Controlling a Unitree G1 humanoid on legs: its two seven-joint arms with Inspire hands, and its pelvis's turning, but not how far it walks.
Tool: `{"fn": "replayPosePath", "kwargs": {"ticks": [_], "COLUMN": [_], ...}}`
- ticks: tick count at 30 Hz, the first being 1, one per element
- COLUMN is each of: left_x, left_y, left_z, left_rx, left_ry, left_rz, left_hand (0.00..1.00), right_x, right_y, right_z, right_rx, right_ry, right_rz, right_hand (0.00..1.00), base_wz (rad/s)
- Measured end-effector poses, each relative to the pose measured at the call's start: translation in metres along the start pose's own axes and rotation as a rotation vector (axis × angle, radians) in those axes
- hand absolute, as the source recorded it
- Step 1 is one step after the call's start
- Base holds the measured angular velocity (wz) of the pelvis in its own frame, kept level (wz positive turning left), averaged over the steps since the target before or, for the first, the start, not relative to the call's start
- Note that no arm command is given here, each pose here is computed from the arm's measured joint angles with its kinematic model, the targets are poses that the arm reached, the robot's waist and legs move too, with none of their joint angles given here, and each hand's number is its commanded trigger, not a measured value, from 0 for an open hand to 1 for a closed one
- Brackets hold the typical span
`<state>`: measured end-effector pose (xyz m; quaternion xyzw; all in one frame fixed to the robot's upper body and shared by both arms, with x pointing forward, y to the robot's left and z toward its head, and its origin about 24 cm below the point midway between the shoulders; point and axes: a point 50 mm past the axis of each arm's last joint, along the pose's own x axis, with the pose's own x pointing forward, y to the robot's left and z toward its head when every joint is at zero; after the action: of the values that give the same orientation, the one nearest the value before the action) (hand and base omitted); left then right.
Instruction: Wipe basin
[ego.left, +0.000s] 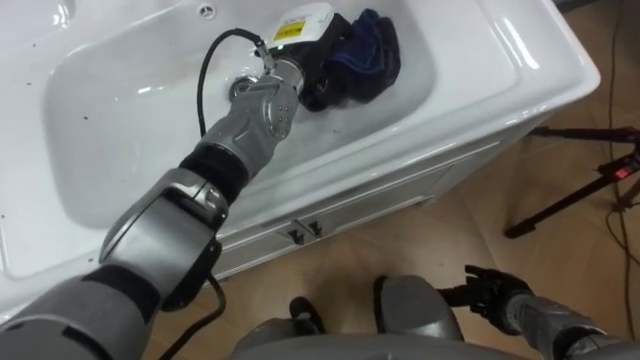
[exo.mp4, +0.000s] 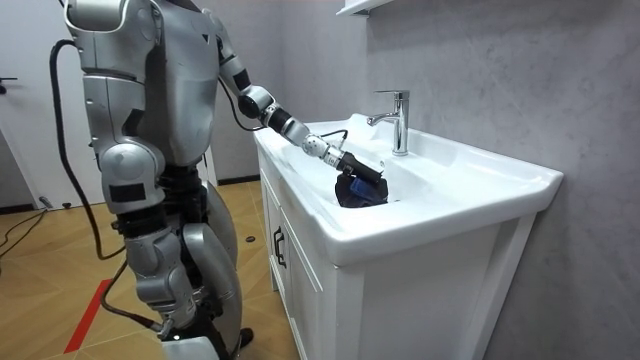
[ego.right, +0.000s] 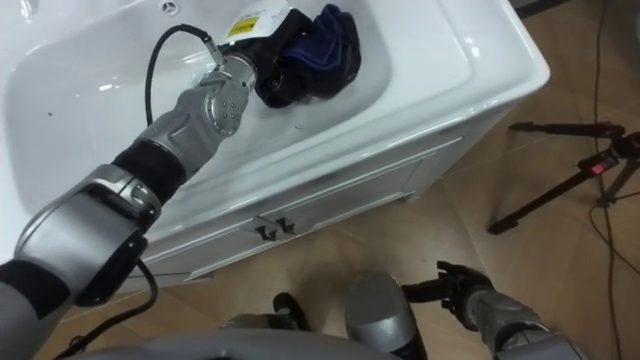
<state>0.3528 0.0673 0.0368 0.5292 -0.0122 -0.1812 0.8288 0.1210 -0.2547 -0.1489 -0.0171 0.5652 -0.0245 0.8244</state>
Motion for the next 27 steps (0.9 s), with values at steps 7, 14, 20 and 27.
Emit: {"fn": "replayPosePath", "kwargs": {"ticks": [7, 14, 20, 27], "left_x": [-0.003, -0.029, -0.049, -0.073], "left_y": [-0.005, -0.041, -0.056, -0.066], "left_z": [-0.007, -0.034, -0.058, -0.086], "left_rx": [-0.004, -0.052, -0.042, -0.008], "left_ry": [0.011, 0.036, 0.071, 0.136], "left_rz": [-0.02, -0.087, -0.132, -0.172], "left_hand": [1.0, 1.0, 1.0, 1.0], "right_x": [-0.001, -0.002, -0.003, -0.004], "right_y": [-0.003, -0.007, -0.01, -0.011], "right_z": [-0.002, -0.009, -0.01, -0.011], "right_rx": [0.015, 0.025, 0.001, 0.035], "right_ry": [0.005, 0.023, 0.024, 0.016], "right_rz": [-0.002, -0.019, -0.027, -0.031], "right_hand": [0.0, 0.0, 0.0, 0.0], "base_wz": [-0.03, -0.02, 0.0, -0.01]}}
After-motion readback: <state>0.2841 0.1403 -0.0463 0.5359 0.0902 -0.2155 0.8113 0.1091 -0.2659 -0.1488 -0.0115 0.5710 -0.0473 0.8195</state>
